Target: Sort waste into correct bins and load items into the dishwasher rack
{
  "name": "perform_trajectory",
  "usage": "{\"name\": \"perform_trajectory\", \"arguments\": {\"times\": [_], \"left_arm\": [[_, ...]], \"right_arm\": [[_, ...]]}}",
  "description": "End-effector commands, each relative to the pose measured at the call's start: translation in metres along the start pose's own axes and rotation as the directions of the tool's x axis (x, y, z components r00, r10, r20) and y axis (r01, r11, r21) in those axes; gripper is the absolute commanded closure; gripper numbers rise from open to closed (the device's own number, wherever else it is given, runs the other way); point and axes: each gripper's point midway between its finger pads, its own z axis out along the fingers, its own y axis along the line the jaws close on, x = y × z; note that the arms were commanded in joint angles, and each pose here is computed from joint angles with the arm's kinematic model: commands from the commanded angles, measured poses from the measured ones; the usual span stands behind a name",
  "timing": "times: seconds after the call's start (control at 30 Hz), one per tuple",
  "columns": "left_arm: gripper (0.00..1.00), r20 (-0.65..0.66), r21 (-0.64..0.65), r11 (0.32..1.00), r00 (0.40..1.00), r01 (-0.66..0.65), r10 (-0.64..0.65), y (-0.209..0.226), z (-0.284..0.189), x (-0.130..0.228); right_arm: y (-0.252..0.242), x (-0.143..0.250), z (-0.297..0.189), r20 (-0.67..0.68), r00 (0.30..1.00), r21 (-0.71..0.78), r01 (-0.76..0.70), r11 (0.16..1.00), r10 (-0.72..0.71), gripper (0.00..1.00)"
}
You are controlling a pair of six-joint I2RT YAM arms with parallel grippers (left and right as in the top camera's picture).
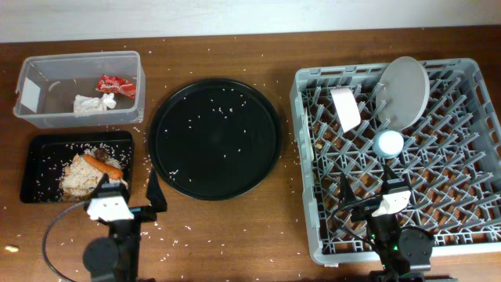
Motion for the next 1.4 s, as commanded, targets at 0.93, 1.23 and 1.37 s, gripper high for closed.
{"name": "perform_trajectory", "arguments": {"times": [0.93,1.23,1.37], "left_arm": [[0.01,-0.012,0.014,0.995,0.995,-0.099,0.099,-0.007,-0.002,0.037],[0.01,-0.012,0.014,0.995,0.995,-0.099,0.099,-0.007,-0.002,0.037],[0.01,-0.012,0.014,0.995,0.995,-0.099,0.099,-0.007,-0.002,0.037]], "right_arm": [[0.001,0.002,0.0,-0.003,1.0,-0.008,0.002,1.0,-0.002,0.01],[0.001,0.002,0.0,-0.003,1.0,-0.008,0.002,1.0,-0.002,0.02],[0.001,0.002,0.0,-0.003,1.0,-0.008,0.002,1.0,-0.002,0.02]]}}
